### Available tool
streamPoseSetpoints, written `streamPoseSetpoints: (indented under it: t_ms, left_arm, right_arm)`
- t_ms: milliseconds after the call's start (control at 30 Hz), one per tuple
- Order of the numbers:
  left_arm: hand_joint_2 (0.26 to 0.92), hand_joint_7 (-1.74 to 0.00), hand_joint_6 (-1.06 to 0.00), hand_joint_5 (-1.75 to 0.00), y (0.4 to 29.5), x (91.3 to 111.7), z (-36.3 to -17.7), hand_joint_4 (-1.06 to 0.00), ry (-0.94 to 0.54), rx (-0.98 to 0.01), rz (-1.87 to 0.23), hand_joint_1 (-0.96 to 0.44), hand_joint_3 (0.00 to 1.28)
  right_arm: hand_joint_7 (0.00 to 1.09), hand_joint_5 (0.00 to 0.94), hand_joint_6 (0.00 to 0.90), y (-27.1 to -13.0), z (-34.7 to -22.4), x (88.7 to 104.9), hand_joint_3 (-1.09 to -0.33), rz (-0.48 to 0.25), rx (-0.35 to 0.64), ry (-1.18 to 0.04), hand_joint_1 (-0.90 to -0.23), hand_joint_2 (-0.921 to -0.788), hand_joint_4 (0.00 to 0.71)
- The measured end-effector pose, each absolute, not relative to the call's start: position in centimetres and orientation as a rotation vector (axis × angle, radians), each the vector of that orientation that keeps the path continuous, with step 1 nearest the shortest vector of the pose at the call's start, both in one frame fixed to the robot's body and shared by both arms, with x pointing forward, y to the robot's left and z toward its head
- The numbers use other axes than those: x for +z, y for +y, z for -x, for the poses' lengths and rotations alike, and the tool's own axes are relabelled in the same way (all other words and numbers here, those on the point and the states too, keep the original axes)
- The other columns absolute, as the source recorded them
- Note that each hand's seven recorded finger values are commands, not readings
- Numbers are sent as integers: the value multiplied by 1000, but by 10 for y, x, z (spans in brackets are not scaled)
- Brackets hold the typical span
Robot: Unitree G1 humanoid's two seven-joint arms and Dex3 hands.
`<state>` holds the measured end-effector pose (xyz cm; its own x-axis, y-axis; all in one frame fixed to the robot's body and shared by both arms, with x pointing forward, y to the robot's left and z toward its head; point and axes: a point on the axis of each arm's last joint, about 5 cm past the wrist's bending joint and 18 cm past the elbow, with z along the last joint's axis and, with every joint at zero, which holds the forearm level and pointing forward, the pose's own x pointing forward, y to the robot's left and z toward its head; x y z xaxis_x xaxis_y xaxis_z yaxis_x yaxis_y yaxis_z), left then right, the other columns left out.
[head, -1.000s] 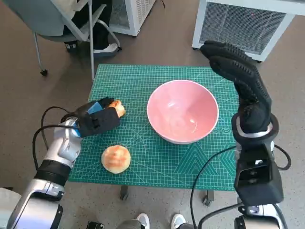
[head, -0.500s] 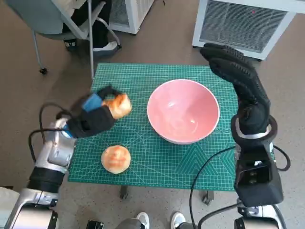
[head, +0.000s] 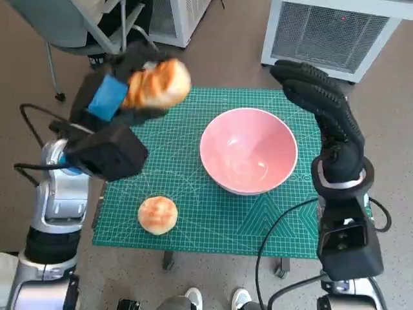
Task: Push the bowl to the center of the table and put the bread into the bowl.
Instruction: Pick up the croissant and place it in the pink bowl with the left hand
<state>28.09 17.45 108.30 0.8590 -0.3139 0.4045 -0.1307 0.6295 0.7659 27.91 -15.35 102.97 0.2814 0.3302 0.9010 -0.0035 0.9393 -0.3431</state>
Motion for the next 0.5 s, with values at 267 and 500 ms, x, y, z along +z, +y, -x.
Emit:
streamPoseSetpoints:
  t_ms: [267, 500]
  left_arm:
    - [915, -1142, -658, -1088, 149, 1088, -281, -756, -656, -245, -882, 1, 33]
    - [919, -1184, -627, -1064, 124, 1081, -290, -763, -673, -400, -883, 1, 35]
  right_arm:
    - [710, 6, -1, -153, -279, 1028, -765, 292, 226, -1263, -572, -921, 321]
    - [709, 7, -1, -150, -277, 1028, -765, 279, 224, -1261, -567, -921, 323]
